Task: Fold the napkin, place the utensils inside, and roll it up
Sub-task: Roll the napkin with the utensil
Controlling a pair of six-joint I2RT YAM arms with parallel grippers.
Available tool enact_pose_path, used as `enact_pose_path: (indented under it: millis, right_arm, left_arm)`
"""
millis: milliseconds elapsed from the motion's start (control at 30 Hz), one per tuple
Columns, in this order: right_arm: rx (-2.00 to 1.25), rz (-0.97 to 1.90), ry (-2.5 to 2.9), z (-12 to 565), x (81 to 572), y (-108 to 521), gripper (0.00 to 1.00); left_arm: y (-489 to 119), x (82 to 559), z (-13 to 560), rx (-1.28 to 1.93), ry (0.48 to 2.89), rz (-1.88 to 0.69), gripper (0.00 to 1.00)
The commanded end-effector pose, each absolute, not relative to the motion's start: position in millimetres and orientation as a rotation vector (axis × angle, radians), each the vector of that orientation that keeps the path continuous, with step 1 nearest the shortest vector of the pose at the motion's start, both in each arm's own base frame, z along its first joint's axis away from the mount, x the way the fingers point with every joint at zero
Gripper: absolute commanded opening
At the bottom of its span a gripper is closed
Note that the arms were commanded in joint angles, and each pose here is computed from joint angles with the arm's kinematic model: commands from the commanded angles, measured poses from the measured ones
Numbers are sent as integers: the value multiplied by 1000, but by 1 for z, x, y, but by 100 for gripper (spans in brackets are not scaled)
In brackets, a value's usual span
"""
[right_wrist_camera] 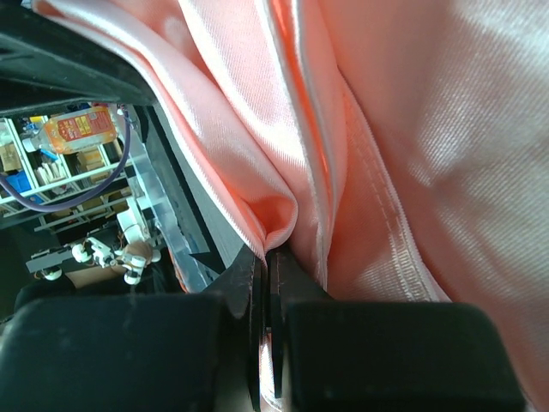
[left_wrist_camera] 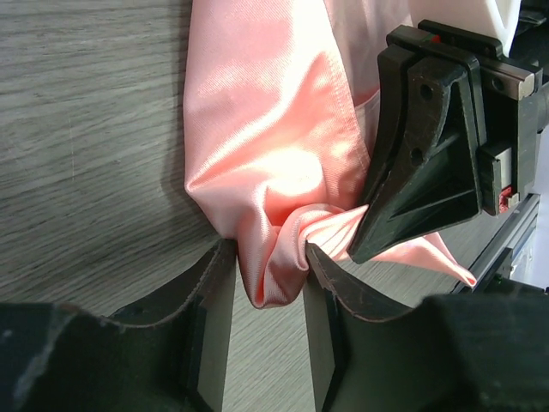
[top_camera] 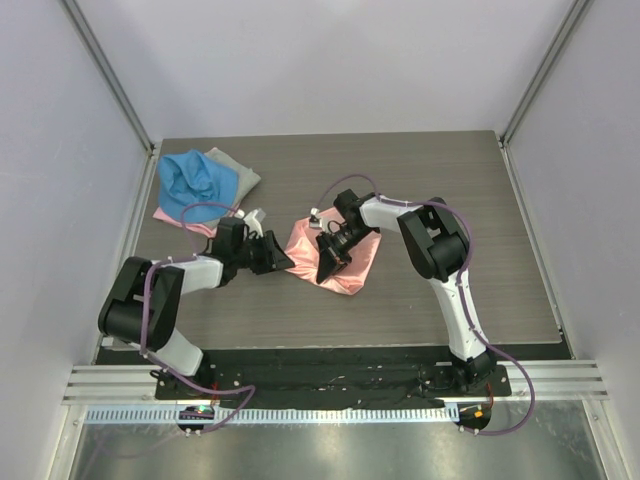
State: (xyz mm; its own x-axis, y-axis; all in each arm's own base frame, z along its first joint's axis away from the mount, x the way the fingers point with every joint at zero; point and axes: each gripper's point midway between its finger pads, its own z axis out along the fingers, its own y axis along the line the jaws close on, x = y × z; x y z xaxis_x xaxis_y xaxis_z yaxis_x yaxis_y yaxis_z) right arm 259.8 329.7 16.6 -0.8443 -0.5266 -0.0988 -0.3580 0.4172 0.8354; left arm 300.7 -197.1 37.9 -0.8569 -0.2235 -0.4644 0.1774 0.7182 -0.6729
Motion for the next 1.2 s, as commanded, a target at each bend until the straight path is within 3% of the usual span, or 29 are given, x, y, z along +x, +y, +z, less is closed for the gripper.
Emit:
enact_pose_path:
  millis: [0,167,400,533,833,900,967,1167]
  right_arm:
    - [795,-1316,-2523,-1,262,322,1]
    - [794,-1317,-2524,0,264,322,1]
    - [819,-1325,-2551,15,271,325,1]
    - [865,-1301,-2635,37,281,324,9]
    - [1304,-1161,-3030,121,308,330,58]
    - [1390,-998,-3187,125,318,327,60]
    - [1543,-1014,-3234,140,306,342,61]
    - [1483,-1252,-3050,125,262,369,58]
  left_arm:
    - [-200,324,51,11,2308,-987,38]
    - [-201,325,47,8,2319,-988,27]
    - [-196,321,44,-24,2384,-952,0]
    - [-189,313,40,-57,2482,-900,0]
    - [-186,299,35,-154,2742,-853,0]
    - [-185,297,35,-151,2795,-840,0]
    - [-181,289,33,-159,2863,-802,0]
    - [-179,294,39,-119,2890,-769,0]
